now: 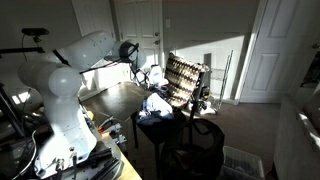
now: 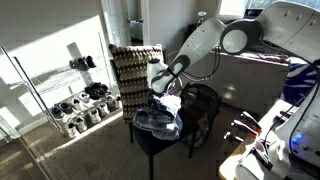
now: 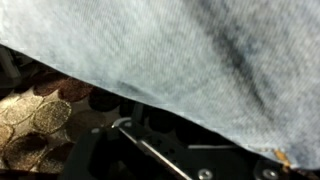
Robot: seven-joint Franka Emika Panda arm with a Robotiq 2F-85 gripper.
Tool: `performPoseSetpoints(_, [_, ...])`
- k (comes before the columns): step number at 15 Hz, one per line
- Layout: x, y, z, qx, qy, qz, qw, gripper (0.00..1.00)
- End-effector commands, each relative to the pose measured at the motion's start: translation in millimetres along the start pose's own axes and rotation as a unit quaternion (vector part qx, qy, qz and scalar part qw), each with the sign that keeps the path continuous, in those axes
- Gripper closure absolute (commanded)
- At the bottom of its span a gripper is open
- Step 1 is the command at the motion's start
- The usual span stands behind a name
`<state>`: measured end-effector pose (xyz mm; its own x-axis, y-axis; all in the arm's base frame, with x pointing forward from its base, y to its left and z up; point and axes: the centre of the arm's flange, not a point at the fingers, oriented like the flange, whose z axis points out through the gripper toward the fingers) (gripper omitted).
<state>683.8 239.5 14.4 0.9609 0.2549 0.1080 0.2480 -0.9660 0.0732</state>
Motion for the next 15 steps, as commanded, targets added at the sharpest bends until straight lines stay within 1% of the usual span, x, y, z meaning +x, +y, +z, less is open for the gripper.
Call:
performPoseSetpoints(1, [-65,1,-44,-0.014,0.083,-0.032,0.9960,0.00])
performPoseSetpoints(4, [-73,-3,-59,-0.015,0.147,-0.045,0.9880,0.00])
performPoseSetpoints(6, [-81,-2,-72,-0.019,0.189,-0.054,0.9803,0.00])
performPoseSetpoints(8, [-98,-8,-78,-0.021,0.223,-0.074,0.9717,0.00])
performPoseSetpoints(10, [-117,-14,-86,-0.023,0.242,-0.099,0.9650,0.00])
performPoseSetpoints(12, [-142,-23,-89,-0.028,0.238,-0.132,0.9619,0.00])
performPoseSetpoints(15, [-186,-35,-91,-0.030,0.224,-0.145,0.9632,0.00])
